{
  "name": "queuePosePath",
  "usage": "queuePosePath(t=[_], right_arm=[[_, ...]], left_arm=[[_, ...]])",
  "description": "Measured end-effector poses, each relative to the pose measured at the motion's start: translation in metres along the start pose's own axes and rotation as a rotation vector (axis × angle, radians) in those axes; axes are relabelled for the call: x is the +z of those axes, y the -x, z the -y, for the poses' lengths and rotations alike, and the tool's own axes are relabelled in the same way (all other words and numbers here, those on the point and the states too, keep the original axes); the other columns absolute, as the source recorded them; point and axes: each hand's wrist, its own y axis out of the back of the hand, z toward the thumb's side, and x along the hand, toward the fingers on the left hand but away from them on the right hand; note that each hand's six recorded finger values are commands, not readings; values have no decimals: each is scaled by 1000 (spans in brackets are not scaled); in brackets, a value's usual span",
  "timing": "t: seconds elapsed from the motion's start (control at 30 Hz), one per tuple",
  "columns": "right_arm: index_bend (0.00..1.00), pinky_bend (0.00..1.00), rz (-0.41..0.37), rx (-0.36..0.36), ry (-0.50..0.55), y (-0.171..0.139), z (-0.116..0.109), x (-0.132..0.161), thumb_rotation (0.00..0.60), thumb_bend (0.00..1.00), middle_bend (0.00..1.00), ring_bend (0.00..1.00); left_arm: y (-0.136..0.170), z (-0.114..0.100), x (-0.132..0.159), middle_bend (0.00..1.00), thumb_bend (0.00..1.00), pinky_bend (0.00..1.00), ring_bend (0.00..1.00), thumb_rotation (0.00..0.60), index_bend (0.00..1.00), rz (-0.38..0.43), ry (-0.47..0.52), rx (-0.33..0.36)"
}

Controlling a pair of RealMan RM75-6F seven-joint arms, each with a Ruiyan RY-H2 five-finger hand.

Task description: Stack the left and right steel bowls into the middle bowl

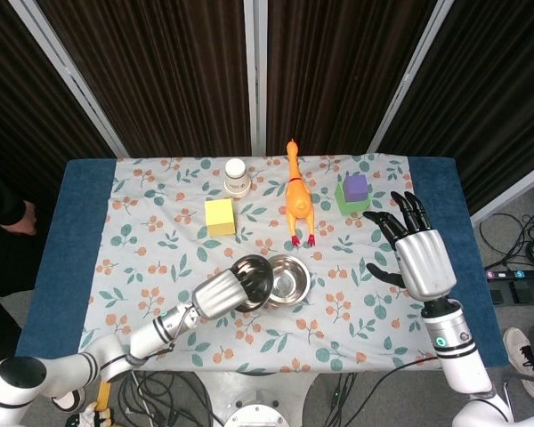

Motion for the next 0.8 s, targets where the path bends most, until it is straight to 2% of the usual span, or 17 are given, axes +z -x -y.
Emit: queuePosePath(t=[0.13, 0.37, 0.4, 0.53, 0.63, 0.8], right_arm=[[225, 0, -3, -22, -2, -6, -10, -2, 600, 2, 324, 50], [225, 0, 7, -23, 9, -9, -12, -7, 600, 3, 324, 50], [225, 0, 8, -24, 11, -8, -12, -8, 600, 3, 324, 50], [225, 0, 13, -25, 12, -8, -13, -12, 600, 3, 324, 50], [225, 0, 22, -22, 14, -7, -12, -15, 600, 2, 324, 50], [225, 0, 21, -23, 19, -8, -12, -15, 600, 2, 324, 50]], left_arm=[[-20, 1, 4, 715, 341, 673, 593, 600, 711, 10, -5, 3], [-43, 5, 12, 709, 340, 670, 591, 600, 708, 13, 4, 11], [-46, 6, 13, 687, 332, 661, 580, 600, 688, 10, 7, 11], [-49, 11, 14, 501, 237, 582, 456, 600, 431, 12, 23, -4], [-48, 11, 15, 413, 204, 525, 367, 600, 306, 21, 51, 0], [-43, 13, 1, 390, 189, 493, 333, 600, 279, 3, 45, -11]])
